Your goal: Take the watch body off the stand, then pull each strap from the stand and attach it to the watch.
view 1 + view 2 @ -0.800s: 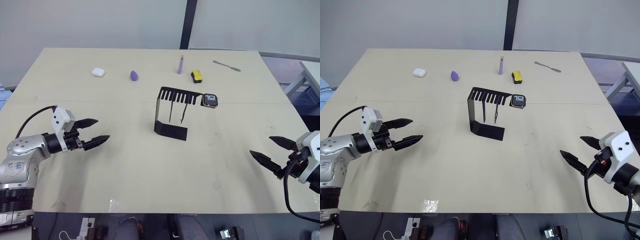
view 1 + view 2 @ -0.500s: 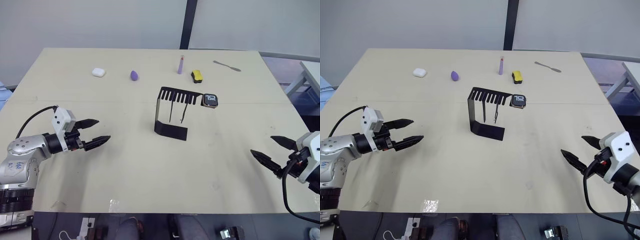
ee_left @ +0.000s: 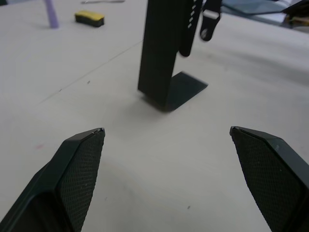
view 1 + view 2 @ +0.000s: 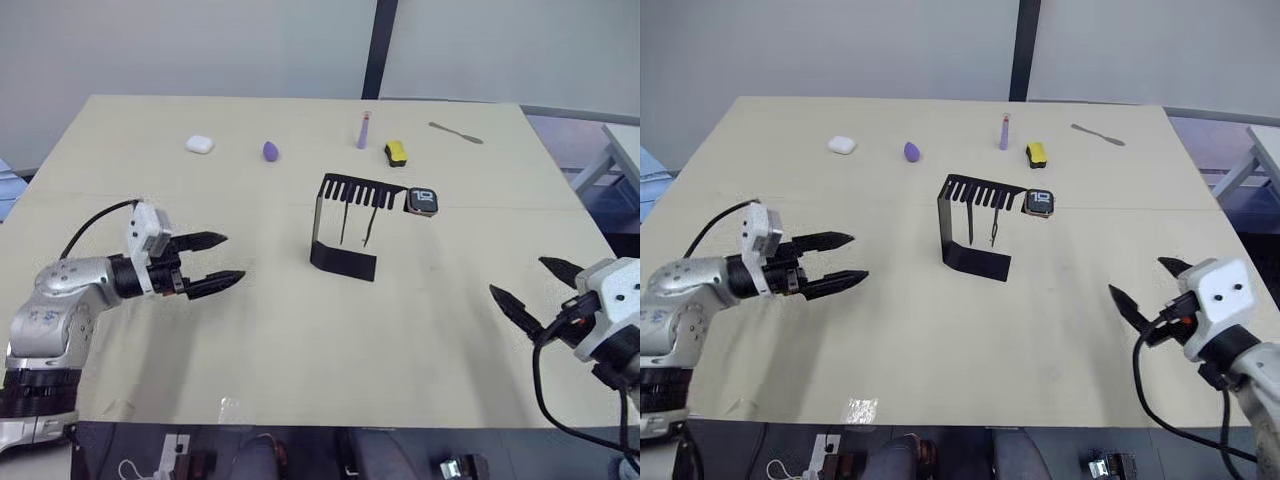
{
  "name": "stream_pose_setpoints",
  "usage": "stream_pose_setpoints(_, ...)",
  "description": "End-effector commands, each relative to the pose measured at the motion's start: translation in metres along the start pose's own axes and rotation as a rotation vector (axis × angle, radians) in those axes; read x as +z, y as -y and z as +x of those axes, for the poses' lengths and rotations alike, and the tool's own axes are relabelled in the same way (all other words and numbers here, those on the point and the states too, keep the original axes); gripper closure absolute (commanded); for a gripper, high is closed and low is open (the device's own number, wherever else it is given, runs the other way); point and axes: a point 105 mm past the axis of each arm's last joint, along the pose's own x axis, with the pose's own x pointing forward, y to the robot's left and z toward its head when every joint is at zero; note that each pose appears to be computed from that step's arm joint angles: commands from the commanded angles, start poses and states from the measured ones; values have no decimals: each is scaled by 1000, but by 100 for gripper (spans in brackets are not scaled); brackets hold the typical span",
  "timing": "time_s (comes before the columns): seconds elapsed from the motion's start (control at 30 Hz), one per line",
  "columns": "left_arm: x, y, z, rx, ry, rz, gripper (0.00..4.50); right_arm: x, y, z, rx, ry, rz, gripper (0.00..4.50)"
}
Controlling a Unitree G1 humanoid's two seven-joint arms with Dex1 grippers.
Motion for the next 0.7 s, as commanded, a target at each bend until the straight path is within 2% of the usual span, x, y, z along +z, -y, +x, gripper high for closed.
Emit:
stream_pose_setpoints(0.03,43,15,24,-131,96,74,2,38,-25,7,-23,137,36,0)
stream_pose_setpoints(0.13,62,19,41,-196,136,125,2,62,-45,22,-51,237,151,0)
stream_pose_setpoints(0.27,75,19,53,-231,157,176,2,82,-56,37,-82,289,281,0)
stream_pose_setpoints(0.5,86,14,61,-245,184,231,2,100,-63,50,-76,286,305,0)
stream_pose_setpoints(0.7,85,13,63,-246,193,240,2,97,-61,53,-107,238,299,0)
